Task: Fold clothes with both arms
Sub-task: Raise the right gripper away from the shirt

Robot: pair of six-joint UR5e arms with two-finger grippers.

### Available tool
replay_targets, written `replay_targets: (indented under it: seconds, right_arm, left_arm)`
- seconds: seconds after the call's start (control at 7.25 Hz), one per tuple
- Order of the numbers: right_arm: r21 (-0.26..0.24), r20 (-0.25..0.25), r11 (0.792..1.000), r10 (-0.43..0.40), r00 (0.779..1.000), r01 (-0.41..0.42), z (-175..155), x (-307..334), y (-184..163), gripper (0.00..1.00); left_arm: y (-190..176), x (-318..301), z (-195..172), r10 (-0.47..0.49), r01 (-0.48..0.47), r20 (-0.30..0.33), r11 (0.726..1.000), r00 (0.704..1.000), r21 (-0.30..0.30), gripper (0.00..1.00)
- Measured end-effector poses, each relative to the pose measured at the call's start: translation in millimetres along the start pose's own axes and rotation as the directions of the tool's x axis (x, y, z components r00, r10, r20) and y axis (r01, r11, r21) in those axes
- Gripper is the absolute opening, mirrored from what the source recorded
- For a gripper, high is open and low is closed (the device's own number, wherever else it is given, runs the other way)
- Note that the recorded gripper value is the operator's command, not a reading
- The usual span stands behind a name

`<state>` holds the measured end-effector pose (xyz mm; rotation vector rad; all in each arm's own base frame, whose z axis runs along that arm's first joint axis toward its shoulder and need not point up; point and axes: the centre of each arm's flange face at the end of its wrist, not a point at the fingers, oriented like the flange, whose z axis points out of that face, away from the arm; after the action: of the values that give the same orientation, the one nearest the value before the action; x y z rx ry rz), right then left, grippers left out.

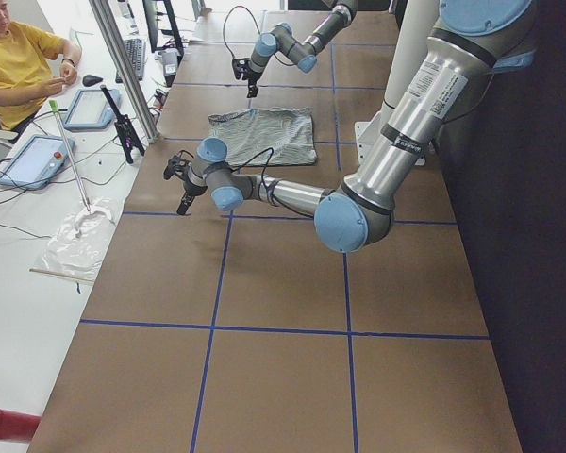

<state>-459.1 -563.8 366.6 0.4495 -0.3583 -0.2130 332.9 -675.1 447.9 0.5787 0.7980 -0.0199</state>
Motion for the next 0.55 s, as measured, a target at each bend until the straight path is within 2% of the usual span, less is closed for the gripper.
replay_targets:
  seconds: [0.14, 0.28, 0.41, 0.55]
  right_arm:
    - [0.006, 0.036, 1.0, 0.02, 0.999, -0.021, -11, -3, -11, 1.0]
    - [0.022, 0.107, 0.998, 0.055, 0.993, -0.058, -26, -11, -22, 1.0]
    - [0.04, 0.187, 0.993, 0.098, 0.978, -0.107, -39, -18, -30, 1.0]
    - [0.045, 0.262, 0.984, 0.155, 0.952, -0.173, -50, -23, -34, 1.0]
  left_arm:
    - [-2, 3, -3, 0.002, -0.002, -0.008, 1.0, 1.0, 0.005, 1.0]
    - [-4, 9, -9, 0.001, -0.001, -0.027, 1.0, 1.0, 0.006, 1.0]
    - [-5, 17, -17, -0.013, 0.014, -0.056, 1.0, 0.998, 0.004, 1.0]
    - [-5, 27, -32, -0.045, 0.045, -0.096, 0.999, 0.994, 0.001, 1.0]
